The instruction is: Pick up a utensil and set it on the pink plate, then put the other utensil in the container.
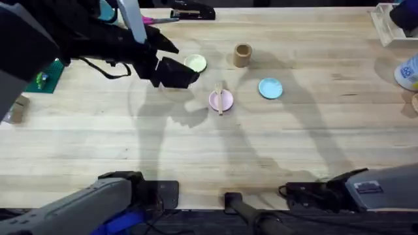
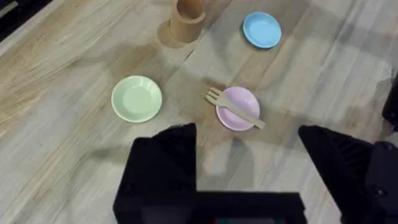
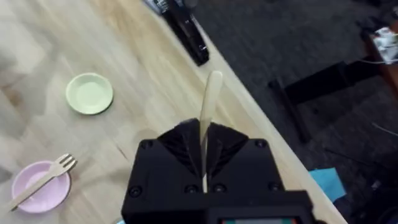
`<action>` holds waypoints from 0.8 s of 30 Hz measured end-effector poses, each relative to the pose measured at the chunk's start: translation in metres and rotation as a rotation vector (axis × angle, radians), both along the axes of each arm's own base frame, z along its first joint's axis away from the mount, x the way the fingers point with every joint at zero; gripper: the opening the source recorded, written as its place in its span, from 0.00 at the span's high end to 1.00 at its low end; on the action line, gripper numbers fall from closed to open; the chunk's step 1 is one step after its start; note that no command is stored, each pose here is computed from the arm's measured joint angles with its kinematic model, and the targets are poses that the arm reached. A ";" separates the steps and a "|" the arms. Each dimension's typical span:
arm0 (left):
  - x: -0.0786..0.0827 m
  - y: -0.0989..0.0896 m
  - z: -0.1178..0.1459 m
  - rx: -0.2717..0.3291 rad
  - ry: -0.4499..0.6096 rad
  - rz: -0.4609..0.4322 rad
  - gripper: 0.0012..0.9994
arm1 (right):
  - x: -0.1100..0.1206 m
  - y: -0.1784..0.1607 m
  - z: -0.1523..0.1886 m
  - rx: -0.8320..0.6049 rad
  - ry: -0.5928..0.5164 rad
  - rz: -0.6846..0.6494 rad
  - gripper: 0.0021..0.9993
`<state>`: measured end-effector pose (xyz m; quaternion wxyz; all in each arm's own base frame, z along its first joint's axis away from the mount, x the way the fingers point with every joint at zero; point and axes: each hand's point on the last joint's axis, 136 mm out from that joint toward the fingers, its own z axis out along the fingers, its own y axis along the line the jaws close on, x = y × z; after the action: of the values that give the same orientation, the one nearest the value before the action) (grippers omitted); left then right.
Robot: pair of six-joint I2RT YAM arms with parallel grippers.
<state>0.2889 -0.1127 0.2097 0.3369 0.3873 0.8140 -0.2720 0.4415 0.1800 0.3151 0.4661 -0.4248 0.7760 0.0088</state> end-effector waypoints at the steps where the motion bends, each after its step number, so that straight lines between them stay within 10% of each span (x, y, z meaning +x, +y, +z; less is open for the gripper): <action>1: 0.000 0.000 0.000 0.000 0.000 0.000 0.00 | -0.004 -0.001 0.004 0.012 -0.016 -0.004 0.97; 24: 0.000 0.000 0.000 0.000 -0.001 0.000 0.00 | -0.001 0.002 0.046 0.173 -0.157 -0.045 0.97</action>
<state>0.2890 -0.1127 0.2098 0.3372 0.3874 0.8138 -0.2718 0.4410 0.1821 0.3611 0.5606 -0.3647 0.7428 0.0322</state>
